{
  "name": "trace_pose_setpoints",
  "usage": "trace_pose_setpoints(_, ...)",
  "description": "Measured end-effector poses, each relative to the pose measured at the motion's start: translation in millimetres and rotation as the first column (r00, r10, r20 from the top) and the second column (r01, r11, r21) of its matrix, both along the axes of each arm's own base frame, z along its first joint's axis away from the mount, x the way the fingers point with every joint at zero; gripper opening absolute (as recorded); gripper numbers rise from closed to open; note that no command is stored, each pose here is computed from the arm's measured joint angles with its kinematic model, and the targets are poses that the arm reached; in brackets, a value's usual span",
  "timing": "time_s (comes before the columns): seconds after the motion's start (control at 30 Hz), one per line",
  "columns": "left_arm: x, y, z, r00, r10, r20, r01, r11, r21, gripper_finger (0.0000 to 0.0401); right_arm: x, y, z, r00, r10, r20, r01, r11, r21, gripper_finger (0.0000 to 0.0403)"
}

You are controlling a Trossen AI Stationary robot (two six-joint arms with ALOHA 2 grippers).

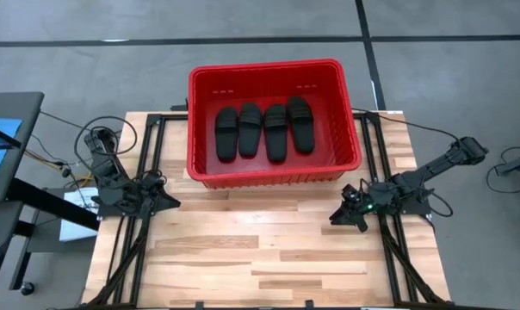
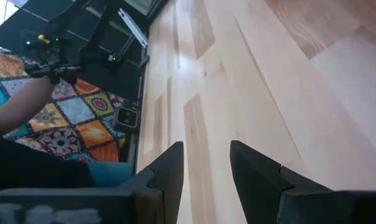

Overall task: Pick and place slides into bin
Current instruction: Return to Home Position

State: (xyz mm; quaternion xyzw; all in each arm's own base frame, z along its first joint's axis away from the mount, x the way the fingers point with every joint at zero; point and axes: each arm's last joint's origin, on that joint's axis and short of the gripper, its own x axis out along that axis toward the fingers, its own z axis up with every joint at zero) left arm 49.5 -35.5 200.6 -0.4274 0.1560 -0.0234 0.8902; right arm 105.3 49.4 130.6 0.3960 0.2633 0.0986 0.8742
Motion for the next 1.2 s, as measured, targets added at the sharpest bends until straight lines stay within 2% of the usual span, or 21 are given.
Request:
trace_pose_setpoints(0.13,0.0,0.0,0.0,1.0,0.013,-0.009,-0.014,0.999,-0.049,0.0041,0.0,0.0,-0.1,1.0,0.0,0.0,0.0,1.0,0.0,0.0123)
trace_pose_setpoints(0.27,-0.2,-0.7,-0.1,1.0,-0.021,-0.008,0.021,1.0,-0.016,0.0041,0.0,0.0,-0.1,1.0,-0.001,0.0,0.001,1.0,0.0,0.0123)
trace_pose_setpoints(0.47,-0.8,-2.6,-0.5,0.995,-0.092,-0.025,0.092,0.996,-0.017,0.0041,0.0,-0.1,-0.1,1.0,-0.003,0.0,0.003,1.0,-0.001,0.0123)
trace_pose_setpoints(0.73,-0.8,-2.6,-0.6,0.994,-0.112,-0.013,0.112,0.992,0.053,0.0041,0.0,-0.1,-0.2,1.0,-0.003,0.0,0.003,1.0,-0.001,0.0123)
trace_pose_setpoints(1.2,-0.8,-2.6,-0.7,0.994,-0.111,-0.013,0.112,0.992,0.059,0.0041,0.0,-0.1,-0.2,1.0,-0.002,0.0,0.002,1.0,-0.001,0.0123)
